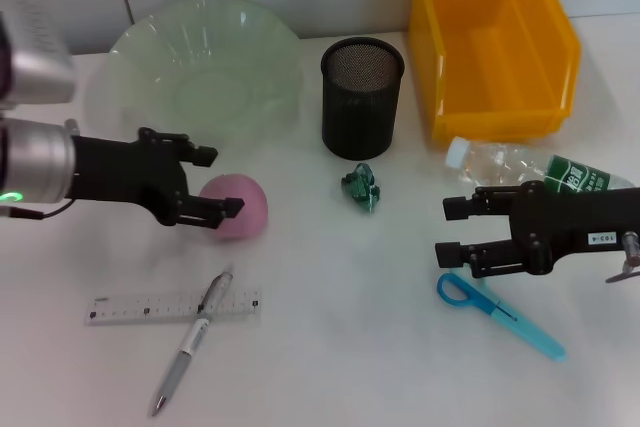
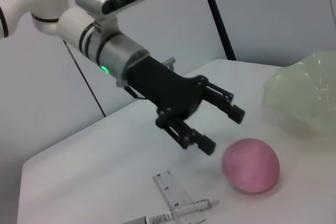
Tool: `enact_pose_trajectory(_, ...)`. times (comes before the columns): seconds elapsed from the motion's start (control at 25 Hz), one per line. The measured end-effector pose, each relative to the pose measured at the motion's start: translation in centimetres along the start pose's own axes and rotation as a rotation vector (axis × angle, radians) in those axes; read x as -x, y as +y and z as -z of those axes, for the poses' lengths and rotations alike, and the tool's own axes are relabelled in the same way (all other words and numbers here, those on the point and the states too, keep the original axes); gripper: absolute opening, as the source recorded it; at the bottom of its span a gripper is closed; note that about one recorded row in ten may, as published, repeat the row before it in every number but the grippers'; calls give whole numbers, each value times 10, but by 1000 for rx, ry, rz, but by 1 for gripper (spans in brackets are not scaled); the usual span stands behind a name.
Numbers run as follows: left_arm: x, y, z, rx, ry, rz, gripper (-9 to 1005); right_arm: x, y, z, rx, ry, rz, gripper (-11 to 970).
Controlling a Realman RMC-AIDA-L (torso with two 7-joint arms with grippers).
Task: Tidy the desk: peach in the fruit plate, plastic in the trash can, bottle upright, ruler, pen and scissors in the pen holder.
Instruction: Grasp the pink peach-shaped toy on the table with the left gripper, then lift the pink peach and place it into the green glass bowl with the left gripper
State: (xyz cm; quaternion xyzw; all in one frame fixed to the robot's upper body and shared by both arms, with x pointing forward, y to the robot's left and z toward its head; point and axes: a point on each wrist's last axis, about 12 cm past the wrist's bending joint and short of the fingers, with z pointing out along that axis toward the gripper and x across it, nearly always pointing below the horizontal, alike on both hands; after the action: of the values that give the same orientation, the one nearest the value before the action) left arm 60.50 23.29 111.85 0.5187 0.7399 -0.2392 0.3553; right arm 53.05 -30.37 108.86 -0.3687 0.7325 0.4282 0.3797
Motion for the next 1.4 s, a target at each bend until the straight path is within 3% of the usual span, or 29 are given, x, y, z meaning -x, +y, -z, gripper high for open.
enact_pose_trajectory(0.12,1,0,-3,1,15,-7,699,0,0,0,0,0,0,790)
enact_pose_trajectory(0.2,8,-2,-18,2,86,-45,696,0,0,0,-1,1,-1,790)
enact_pose_trajectory(0.36,9,-1,-20,4,99,-46,689,0,0,0,0,1,1,790)
enact_pose_trajectory(0.48,9,3,-37,41,191,-52,684,1,0,0,1,1,2,790)
enact_pose_trajectory(1.0,9,3,-38,57,196,-68,661,1,-1,0,-1,-1,2,790)
enact_pose_trajectory(1.16,10,3,-37,56,194,-69,501,1,-1,0,-1,-1,2,790)
enact_pose_trajectory(1.36,25,-5,-22,-25,32,-18,410,2,-1,0,-3,0,2,791)
enact_pose_trajectory(1.4,34,-4,-9,-39,-114,20,404,2,-1,0,-3,1,3,791)
